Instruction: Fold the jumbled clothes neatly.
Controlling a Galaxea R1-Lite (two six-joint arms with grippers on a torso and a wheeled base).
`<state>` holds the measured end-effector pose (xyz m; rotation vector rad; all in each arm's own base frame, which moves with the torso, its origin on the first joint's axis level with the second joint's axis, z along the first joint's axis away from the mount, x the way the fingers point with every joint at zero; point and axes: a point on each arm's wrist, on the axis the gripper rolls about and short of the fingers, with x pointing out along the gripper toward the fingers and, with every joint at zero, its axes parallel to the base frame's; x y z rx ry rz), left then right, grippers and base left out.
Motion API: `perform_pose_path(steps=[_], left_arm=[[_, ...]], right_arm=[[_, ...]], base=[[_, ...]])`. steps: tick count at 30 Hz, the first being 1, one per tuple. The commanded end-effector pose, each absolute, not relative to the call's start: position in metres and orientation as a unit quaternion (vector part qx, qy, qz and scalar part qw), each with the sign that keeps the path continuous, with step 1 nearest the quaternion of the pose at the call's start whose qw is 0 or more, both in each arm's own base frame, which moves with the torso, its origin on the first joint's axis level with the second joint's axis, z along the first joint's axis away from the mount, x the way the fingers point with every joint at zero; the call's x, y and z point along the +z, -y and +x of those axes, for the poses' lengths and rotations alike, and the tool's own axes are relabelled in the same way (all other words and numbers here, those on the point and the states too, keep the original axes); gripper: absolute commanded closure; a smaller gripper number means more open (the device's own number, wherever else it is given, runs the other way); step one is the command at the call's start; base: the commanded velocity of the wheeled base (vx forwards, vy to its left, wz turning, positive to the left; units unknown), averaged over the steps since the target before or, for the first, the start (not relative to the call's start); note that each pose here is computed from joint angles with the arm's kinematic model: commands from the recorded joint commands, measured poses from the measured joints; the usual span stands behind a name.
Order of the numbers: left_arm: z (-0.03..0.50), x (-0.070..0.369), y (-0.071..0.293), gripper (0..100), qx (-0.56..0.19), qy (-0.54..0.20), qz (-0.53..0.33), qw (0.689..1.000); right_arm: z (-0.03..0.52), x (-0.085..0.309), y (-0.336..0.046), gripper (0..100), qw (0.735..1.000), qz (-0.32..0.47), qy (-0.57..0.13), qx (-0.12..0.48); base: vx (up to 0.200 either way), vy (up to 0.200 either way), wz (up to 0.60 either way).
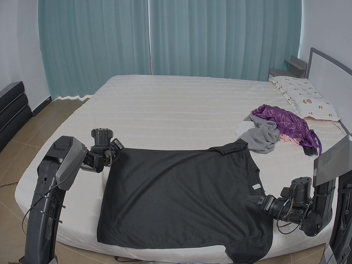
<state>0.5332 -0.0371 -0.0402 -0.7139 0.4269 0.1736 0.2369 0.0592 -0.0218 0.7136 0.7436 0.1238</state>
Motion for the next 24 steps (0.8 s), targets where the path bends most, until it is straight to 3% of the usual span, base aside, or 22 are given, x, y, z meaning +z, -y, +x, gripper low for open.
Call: perform_pose_path(steps=[1,24], left_arm=[[0.539,-0.046,0.032,100,0.094,-0.195,-0.347,0.913],[0.549,-0.047,0.022,100,0.103,-0.172,-0.348,0.916]], right_arm=[[0.239,-0.021,-0.059,0,0.870,0.343,-0.348,0.061],[0.252,-0.018,-0.059,0,0.870,0.368,-0.323,0.055]], base=[[0.000,0.000,0.00],[0.000,0.000,0.00]])
